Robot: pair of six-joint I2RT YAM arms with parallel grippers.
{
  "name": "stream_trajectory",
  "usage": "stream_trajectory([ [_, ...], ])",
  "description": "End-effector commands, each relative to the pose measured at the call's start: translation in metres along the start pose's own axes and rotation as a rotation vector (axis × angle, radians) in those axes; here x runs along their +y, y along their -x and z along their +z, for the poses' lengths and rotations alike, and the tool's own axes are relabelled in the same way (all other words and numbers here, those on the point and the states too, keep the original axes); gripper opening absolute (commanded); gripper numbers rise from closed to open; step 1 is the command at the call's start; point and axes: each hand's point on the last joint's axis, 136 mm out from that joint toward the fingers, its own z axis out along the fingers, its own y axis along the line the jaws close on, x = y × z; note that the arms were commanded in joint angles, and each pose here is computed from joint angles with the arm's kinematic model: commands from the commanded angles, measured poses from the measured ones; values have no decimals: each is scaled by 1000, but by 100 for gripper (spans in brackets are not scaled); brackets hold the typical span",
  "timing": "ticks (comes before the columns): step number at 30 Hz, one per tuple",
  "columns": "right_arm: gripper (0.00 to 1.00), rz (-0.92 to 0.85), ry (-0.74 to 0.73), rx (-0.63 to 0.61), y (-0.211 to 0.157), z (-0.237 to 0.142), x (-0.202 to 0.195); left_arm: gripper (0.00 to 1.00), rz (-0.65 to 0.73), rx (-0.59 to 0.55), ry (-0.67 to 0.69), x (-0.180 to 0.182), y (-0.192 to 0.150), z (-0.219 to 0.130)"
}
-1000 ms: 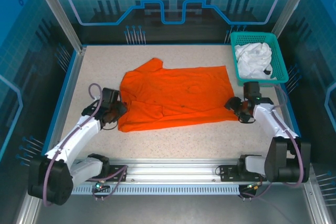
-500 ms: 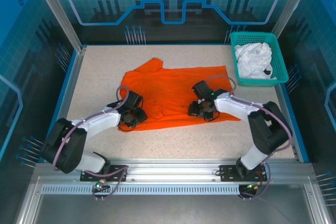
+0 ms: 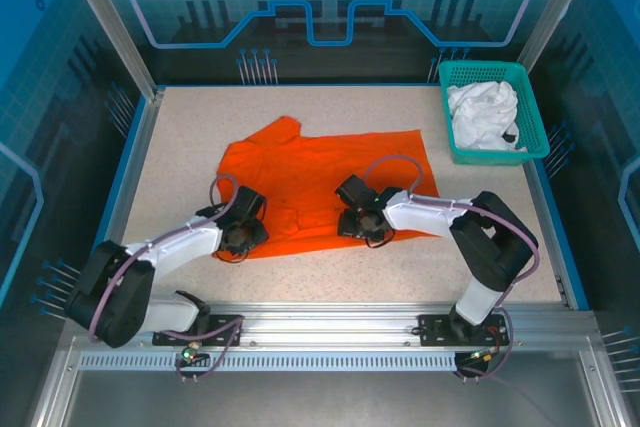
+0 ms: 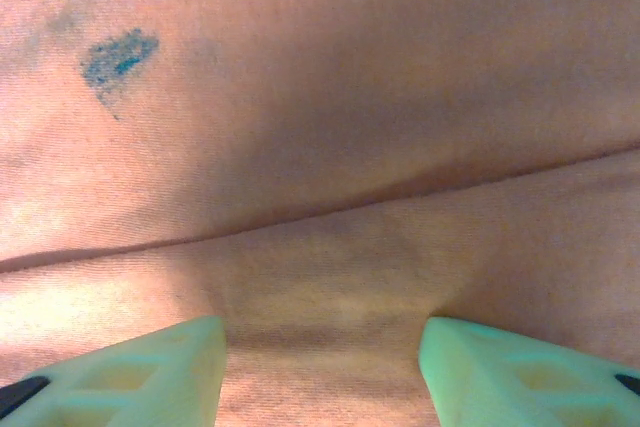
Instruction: Fold and stack the t-shirts
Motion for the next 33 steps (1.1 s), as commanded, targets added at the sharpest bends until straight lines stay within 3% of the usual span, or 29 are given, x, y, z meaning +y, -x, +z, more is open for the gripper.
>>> stream_trajectory([
  [1, 58, 7, -131, 172, -70, 21, -29, 40, 20, 22, 145, 49, -16, -8],
  [8, 61, -41, -110, 196, -109, 18, -1, 42, -6, 0, 131, 68, -20, -25],
  [15, 68, -88, -69, 150, -99, 0, 29, 46, -42, 8, 72, 63, -3, -29],
  [19, 71, -107, -28, 99, -91, -19, 42, 50, -44, -22, 15, 47, 11, -48],
  [28, 73, -180, 103, -155, -25, -100, 45, 74, 26, -210, -203, -28, 76, -145],
  [33, 74, -219, 167, -316, 49, -118, 27, 79, 87, -222, -291, -92, 128, -156],
])
